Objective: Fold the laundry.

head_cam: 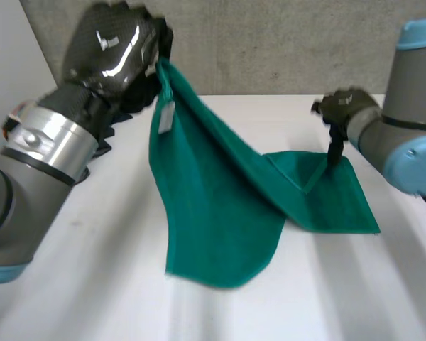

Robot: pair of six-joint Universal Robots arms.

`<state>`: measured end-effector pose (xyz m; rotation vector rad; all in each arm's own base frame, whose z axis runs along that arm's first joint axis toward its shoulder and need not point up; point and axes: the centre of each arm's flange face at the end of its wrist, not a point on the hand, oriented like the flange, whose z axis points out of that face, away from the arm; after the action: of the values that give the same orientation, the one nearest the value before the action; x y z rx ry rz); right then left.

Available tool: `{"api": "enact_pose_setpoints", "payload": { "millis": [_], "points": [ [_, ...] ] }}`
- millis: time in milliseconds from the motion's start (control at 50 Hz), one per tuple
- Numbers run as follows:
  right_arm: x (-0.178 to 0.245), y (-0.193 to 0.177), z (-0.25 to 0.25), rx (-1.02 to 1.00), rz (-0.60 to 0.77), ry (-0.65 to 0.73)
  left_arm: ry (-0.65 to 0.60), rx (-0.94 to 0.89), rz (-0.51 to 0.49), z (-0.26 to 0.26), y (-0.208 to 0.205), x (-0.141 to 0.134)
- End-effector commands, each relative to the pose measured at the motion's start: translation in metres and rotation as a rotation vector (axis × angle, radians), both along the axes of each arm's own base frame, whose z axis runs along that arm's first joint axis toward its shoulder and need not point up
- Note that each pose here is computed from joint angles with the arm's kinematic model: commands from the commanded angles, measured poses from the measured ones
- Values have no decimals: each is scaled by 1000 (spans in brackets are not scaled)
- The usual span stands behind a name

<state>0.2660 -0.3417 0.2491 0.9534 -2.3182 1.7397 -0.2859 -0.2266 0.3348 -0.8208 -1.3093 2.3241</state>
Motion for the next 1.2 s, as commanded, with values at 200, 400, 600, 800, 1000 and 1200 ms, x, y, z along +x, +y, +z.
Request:
{"api": "enact_pose_setpoints", "payload": {
  "millis": [200, 400, 600, 800, 1000, 1200],
  "points": [
    [1, 61, -95, 224, -34, -530, 167, -152, -99, 80, 30, -5],
    [-6, 35, -72, -82, -41, -239, 174, -179, -64, 89, 28, 6],
    [-66, 58, 93, -453, 45, 121, 57, 28, 176, 53, -32, 66],
    [-59, 51, 74, -101, 158, 155, -120, 342, 96, -45, -53, 60],
    [-41, -34, 32, -128, 102, 126, -301, 313, 132, -95, -121, 44],
    [-35, -80, 148, -749, -92, -218, -153, -204, 183, 33, -168, 16]
  ]
}}
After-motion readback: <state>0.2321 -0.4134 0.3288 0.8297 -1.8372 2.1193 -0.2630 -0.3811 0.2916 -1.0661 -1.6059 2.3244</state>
